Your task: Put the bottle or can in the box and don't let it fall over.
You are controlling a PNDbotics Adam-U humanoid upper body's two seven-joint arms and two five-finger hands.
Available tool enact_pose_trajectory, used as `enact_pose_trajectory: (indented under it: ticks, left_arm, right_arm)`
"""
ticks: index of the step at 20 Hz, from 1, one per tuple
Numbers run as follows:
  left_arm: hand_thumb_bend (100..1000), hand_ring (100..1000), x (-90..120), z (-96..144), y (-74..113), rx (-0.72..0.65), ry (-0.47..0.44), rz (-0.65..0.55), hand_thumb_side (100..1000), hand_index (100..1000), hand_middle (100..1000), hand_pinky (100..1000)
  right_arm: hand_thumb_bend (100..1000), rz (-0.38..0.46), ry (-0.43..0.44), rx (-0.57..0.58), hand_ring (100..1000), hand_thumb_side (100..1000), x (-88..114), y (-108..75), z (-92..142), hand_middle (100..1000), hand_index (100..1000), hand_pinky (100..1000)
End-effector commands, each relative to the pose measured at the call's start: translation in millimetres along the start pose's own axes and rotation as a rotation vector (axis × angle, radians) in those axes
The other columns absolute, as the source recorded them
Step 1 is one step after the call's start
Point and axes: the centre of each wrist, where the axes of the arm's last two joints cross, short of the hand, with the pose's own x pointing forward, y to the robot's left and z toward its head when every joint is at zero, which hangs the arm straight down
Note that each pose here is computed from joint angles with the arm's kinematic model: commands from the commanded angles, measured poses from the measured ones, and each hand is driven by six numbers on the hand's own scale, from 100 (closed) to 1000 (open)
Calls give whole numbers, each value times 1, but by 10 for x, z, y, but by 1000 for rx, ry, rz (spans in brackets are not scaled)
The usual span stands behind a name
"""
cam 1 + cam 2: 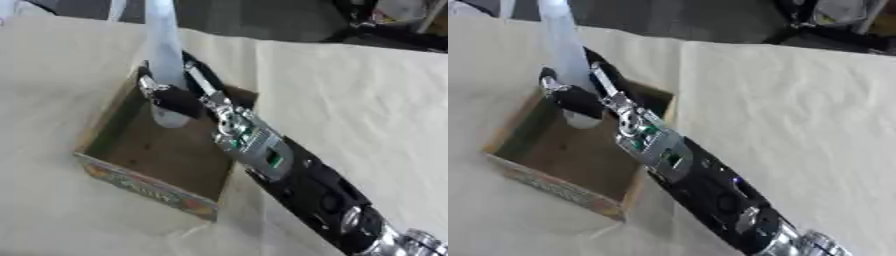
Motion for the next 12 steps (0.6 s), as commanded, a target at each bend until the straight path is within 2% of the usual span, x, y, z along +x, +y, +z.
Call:
enact_pose_trajectory:
  ticks: [1,2,3,4,5,6,8,12]
  left_arm:
    - [305,781,88,-60,22,-10,-38,-11,462,768,803,1000]
    - [307,781,90,-62,20,-12,-40,-10,464,768,803,1000]
    - [308,781,90,-62,19,-13,-40,-10,466,768,803,1000]
    - [309,781,88,-60,20,-13,-39,-10,467,767,803,1000]
    - [311,781,88,-60,20,-13,-39,-10,468,767,802,1000]
    - [312,781,89,-61,20,-13,-40,-10,468,767,802,1000]
    - [314,781,91,-63,22,-13,-42,-10,470,767,802,1000]
    - [312,780,92,-65,21,-14,-42,-10,467,767,802,1000]
  right_arm:
    - [100,4,-26,-5,1000,281,116,-99,-19,1000,1000,1000]
    - [100,-5,-18,-6,1000,151,101,-96,-23,1000,1000,1000]
    - [100,-15,-13,-8,1000,130,90,-93,-26,1000,1000,1000]
    - [100,-21,-12,-6,1000,150,82,-87,-29,1000,1000,1000]
    - [100,-23,-13,0,1000,413,73,-82,-30,1000,1000,1000]
    - [100,-25,-19,11,1000,540,69,-74,-31,1000,1000,1000]
    - [100,-25,-33,35,1000,635,58,-72,-33,1000,1000,1000]
    - [100,-26,-49,42,1000,643,43,-99,-37,1000,1000,1000]
